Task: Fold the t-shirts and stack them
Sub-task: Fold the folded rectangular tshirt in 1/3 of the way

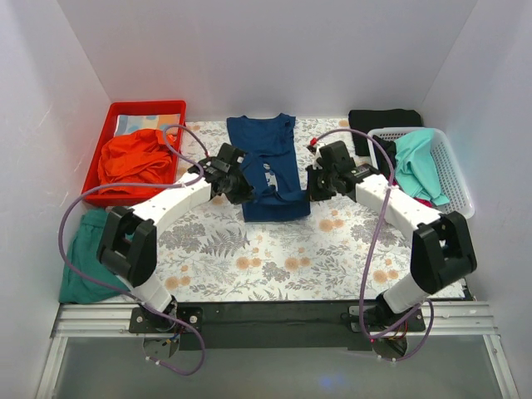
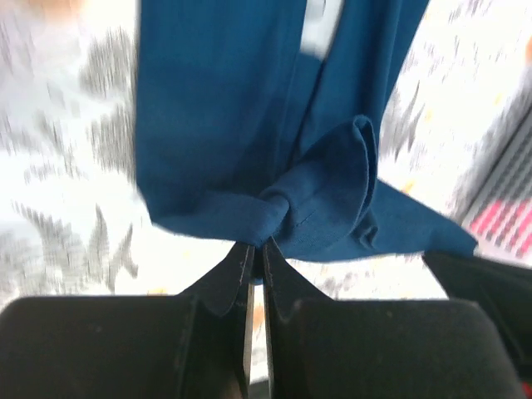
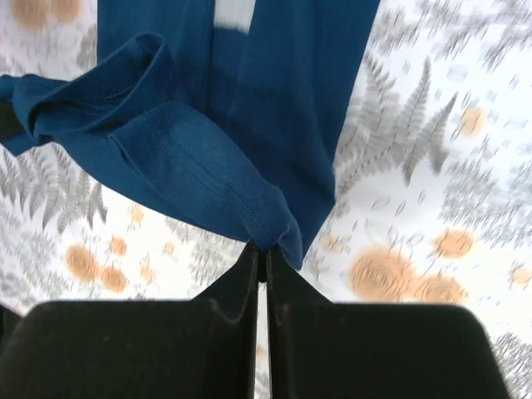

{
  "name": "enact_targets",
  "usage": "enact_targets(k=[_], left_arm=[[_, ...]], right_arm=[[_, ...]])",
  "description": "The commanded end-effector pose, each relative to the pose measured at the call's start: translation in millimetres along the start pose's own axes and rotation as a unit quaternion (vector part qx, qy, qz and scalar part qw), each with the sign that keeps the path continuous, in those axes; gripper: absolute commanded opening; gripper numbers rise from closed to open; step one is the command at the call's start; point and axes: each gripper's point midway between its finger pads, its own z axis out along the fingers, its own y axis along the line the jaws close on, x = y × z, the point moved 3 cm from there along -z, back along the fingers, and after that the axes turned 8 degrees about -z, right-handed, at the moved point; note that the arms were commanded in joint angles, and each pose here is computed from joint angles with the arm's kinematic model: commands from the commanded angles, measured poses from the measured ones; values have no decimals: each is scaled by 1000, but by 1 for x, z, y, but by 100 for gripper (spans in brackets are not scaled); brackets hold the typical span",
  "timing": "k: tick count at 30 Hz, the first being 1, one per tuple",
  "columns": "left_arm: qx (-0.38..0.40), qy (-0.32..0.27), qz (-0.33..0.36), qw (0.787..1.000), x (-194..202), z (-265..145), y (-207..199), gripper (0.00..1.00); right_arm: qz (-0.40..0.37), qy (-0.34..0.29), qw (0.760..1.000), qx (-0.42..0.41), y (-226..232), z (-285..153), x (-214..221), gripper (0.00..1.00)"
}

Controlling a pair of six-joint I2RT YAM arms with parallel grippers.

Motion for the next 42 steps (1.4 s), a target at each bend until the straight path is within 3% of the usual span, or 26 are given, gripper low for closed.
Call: enact_targets(k=[1,6,18,20,21,22,23,24,26,29,32,36,38,42], left_arm=[[-18,-56,0,998,-53,17,-5,0],[-19,-63,0,998,-92,44,-10,0],[-44,-62,21,997,-157,106,-14,0],[-41,-68,20,997,-167,112,-18,5],[-37,-71,21,997,-170,113,-20,11],[-30,-77,29,996,-174,113,-24,24],[-15,-90,33,995,-183,107,-34,29],[5,-105,40,994,-190,104,-44,37],[36,-130,48,990,-203,90,-63,45],[80,-165,55,981,-217,65,-88,51],[98,-146,63,982,-207,54,-91,52],[83,-71,67,992,-161,63,-49,52],[113,-31,76,990,-139,52,-46,52],[122,2,96,988,-110,47,-29,49]], right_arm=[[-24,-25,999,30,-18,12,-41,1],[-25,-46,998,38,-32,28,-82,1],[-7,-25,1000,14,-56,112,-120,1],[-6,-36,999,15,-57,113,-134,2],[0,-30,999,16,-64,120,-134,8],[4,-33,999,17,-65,120,-139,15],[3,-50,999,16,-65,115,-155,34],[9,-50,998,20,-71,118,-157,44],[23,-73,997,17,-73,111,-176,52],[39,-94,995,22,-83,99,-189,53],[35,-99,994,23,-81,87,-189,54],[34,-73,997,3,-70,71,-156,53],[44,-41,998,2,-71,77,-120,52],[46,-26,999,6,-69,67,-82,50]])
